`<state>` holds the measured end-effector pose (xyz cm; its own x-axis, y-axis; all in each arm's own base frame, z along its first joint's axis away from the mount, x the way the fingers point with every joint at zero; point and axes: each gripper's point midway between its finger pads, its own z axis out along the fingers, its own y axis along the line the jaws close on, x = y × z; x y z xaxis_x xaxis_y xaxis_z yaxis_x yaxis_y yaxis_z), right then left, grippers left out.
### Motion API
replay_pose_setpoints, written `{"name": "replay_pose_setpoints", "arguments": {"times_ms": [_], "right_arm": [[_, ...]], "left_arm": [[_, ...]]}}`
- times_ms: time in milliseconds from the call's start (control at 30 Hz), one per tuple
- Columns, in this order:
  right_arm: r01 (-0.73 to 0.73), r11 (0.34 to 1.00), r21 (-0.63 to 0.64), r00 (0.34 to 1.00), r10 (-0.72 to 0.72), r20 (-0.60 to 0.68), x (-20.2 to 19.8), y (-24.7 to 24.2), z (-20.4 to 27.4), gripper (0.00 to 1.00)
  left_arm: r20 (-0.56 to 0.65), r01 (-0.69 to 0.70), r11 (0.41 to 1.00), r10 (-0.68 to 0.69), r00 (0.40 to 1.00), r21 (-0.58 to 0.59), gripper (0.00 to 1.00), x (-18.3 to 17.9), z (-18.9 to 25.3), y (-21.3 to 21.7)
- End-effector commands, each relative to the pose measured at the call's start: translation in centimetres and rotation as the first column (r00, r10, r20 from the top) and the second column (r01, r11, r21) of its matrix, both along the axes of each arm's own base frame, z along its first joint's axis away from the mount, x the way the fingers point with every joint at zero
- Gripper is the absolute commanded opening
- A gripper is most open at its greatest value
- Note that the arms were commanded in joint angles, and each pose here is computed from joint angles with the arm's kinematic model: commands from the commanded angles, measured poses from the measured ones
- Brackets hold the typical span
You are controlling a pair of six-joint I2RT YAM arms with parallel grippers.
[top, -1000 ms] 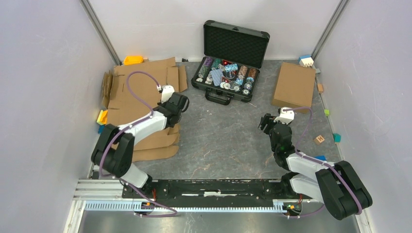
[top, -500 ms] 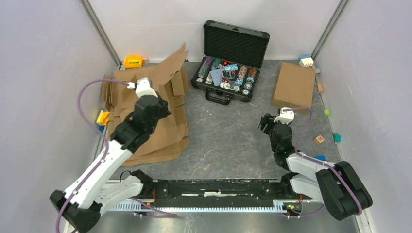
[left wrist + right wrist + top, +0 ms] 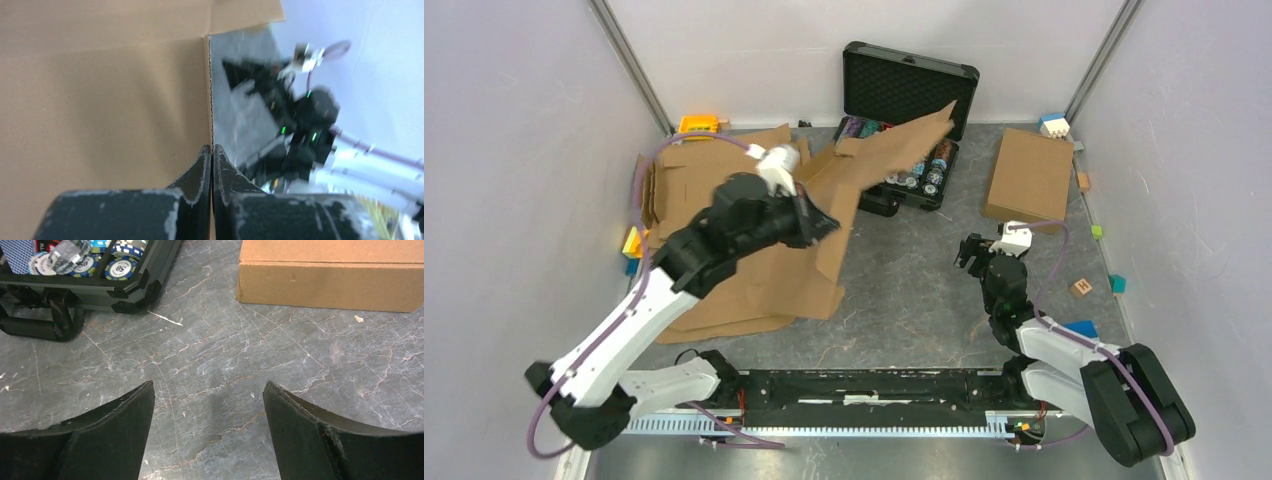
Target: Fold the paper box
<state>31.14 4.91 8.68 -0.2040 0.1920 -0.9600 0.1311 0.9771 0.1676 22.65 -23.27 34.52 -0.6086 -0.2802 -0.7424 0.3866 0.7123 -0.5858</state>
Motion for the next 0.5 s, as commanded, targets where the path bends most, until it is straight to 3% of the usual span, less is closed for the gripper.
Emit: {"name": "replay_pose_setpoints", "arguments": {"times_ms": [0, 100, 200, 300, 433, 467], "right_arm": [[-0.003, 0.999, 0.038, 0.999, 0.002, 0.036, 0.5, 0.3, 2.3, 0.85], [0.076, 0.996, 0.037, 0.997, -0.077, 0.015, -0.2, -1.2, 3.0, 0.87], [0.187, 0.981, 0.054, 0.982, -0.186, -0.017, -1.7, -3.5, 3.2, 0.98], [0.188, 0.979, 0.078, 0.982, -0.188, -0.011, -3.0, -3.9, 3.9, 0.98], [0.127, 0.989, 0.074, 0.992, -0.127, 0.003, -4.1, -3.5, 5.2, 0.98], [0.109, 0.992, 0.068, 0.994, -0.110, 0.013, -4.2, -3.3, 5.7, 0.98]], "left_arm": [[-0.192, 0.220, 0.970, -0.197, 0.961, 0.105, 0.04, -4.6, -6.0, -3.1], [-0.276, 0.268, 0.954, -0.224, 0.935, 0.134, 0.06, -6.8, -9.8, -3.0], [-0.347, 0.317, 0.933, -0.244, 0.905, 0.170, 0.10, -8.8, -13.4, -3.0], [-0.423, 0.422, 0.897, -0.334, 0.842, 0.132, 0.18, -11.6, -16.4, -4.6], [-0.450, 0.509, 0.847, -0.399, 0.799, 0.152, 0.52, -13.8, -18.2, -6.2], [-0.454, 0.507, 0.845, -0.389, 0.802, 0.173, 0.56, -13.7, -18.6, -6.1]]}}
